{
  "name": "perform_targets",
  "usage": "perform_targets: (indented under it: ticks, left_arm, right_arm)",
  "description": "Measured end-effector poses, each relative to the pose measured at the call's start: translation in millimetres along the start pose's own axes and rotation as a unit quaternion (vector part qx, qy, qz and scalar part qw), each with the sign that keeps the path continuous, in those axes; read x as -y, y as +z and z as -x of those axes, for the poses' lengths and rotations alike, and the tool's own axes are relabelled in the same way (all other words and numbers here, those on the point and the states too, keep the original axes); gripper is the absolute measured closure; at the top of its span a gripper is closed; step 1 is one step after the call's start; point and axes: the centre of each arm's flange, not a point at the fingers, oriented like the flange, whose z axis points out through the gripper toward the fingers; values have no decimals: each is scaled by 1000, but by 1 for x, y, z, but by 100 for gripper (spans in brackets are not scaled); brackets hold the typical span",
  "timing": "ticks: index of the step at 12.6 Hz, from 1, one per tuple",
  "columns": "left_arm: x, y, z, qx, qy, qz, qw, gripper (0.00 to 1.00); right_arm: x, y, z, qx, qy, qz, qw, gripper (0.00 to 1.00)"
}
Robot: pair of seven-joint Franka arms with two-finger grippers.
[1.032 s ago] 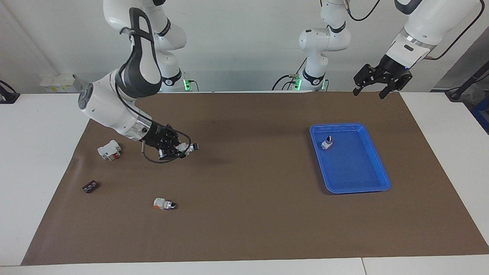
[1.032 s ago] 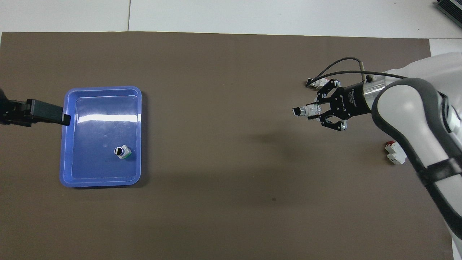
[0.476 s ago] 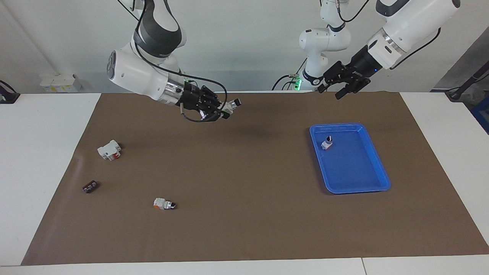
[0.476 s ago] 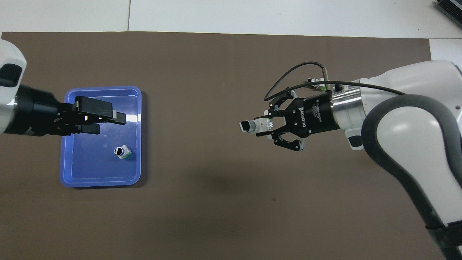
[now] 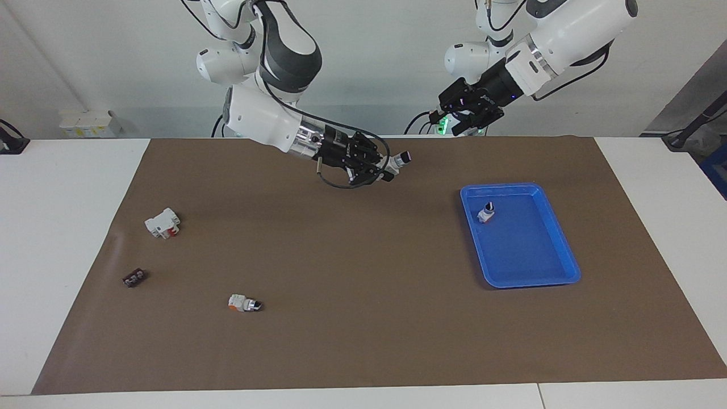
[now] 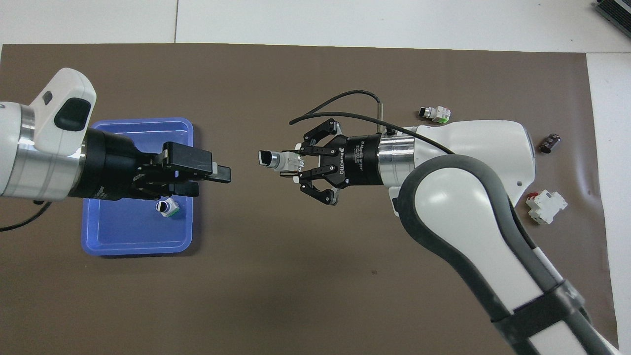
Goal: Turn and place switch with both arms
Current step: 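Bring the switch toward the left gripper and close the left gripper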
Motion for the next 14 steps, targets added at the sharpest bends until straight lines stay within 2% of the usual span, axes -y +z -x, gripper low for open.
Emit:
perform_targets:
  ticks: [2, 4, 5, 6, 7, 9, 10, 14]
  left_arm:
    - [-2, 13, 1, -21, -11, 31, 999, 22]
    - [1, 23, 3, -30, -24, 51, 998, 43]
    - [2, 24, 3, -32, -29, 60, 997, 44]
    - [3, 24, 1, -38, -33, 67, 996, 54]
    - [4, 24, -1, -45, -36, 71, 996, 73]
    - [6, 25, -4, -52, -43, 77, 995, 76]
    - [6, 28, -6, -53, -45, 77, 995, 82]
    - [4, 37, -7, -54, -50, 78, 994, 82]
  right_arm:
    - [0, 0, 3, 7, 6, -2, 1000, 67]
    - [-1, 1, 5, 7, 6, -4, 1000, 67]
    - [-1, 1, 5, 7, 5, -4, 1000, 67]
    - [-1, 2, 6, 7, 5, -3, 1000, 67]
    - [-1, 2, 6, 7, 5, -3, 1000, 67]
    - [-2, 2, 7, 7, 2, -3, 1000, 67]
    - [-3, 3, 8, 8, -5, -2, 1000, 67]
    - [-9, 11, 12, 6, -24, 4, 1000, 67]
